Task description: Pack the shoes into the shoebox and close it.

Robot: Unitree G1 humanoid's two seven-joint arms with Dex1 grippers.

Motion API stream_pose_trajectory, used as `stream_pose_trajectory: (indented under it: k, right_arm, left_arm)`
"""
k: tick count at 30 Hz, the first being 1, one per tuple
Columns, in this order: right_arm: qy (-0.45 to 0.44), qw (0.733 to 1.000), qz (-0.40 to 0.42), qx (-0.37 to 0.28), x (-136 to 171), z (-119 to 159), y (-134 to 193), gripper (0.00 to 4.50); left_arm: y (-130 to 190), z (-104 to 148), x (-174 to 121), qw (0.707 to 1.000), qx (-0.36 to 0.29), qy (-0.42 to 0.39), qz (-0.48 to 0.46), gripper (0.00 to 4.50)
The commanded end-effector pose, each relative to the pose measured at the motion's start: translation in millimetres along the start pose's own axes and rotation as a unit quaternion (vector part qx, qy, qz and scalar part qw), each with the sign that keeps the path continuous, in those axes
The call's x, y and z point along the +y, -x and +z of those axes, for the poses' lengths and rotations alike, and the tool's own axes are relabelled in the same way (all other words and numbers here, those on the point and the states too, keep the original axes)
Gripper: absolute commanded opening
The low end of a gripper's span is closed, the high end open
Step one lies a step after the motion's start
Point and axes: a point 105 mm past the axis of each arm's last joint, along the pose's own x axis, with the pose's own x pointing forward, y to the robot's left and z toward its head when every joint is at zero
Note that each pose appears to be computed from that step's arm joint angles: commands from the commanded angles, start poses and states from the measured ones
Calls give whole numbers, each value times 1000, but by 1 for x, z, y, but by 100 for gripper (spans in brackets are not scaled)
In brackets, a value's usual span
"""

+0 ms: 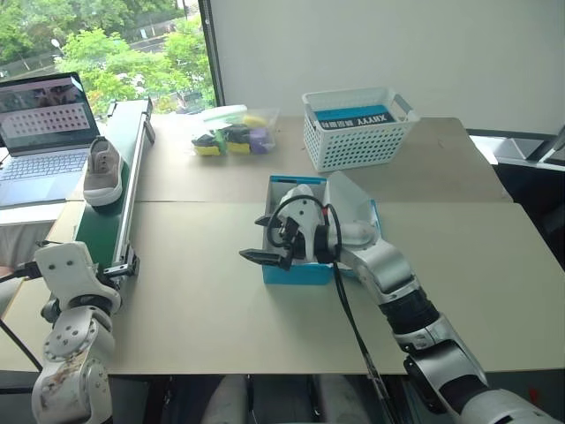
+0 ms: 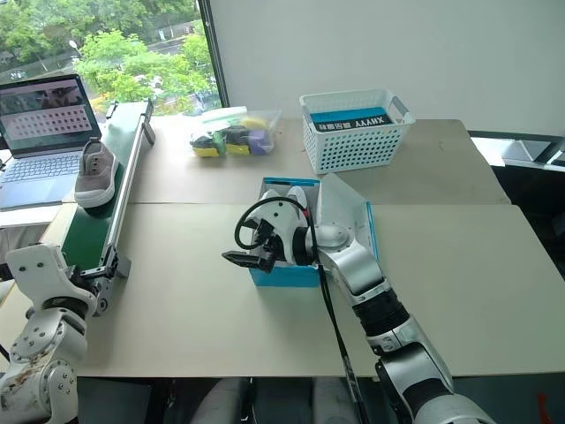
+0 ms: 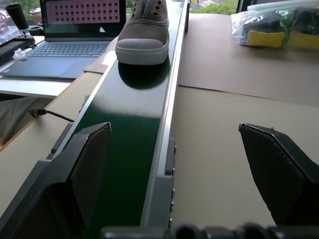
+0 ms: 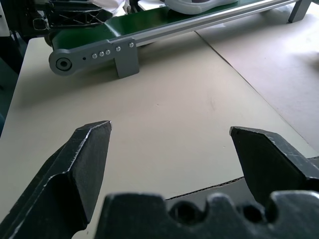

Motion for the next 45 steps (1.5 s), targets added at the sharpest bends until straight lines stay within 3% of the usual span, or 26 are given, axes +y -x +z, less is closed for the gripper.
stream_pose_trajectory:
  k: [1, 11, 28, 35, 41, 45]
  right_arm:
    - [20, 1000, -4, -22, 0, 15, 2, 450]
    - [18, 999, -8, -24, -1, 15, 3, 450]
    - [9, 999, -28, -33, -6, 19, 6, 450]
    - [7, 998, -41, -41, -13, 25, 10, 450]
    - [7, 998, -51, -46, -17, 28, 11, 450]
    - [7, 997, -53, -47, -18, 29, 11, 450]
  left_arm:
    - [3, -9, 16, 1000, 17, 14, 0, 441]
    - [3, -17, 47, 999, 42, -4, 12, 441]
    - [-7, -19, 52, 998, 57, -15, 9, 441]
    - [-11, -21, 41, 998, 65, -4, -8, 441]
    - [-13, -13, 35, 999, 51, 9, -13, 308]
    - [-13, -13, 36, 999, 52, 13, -10, 270]
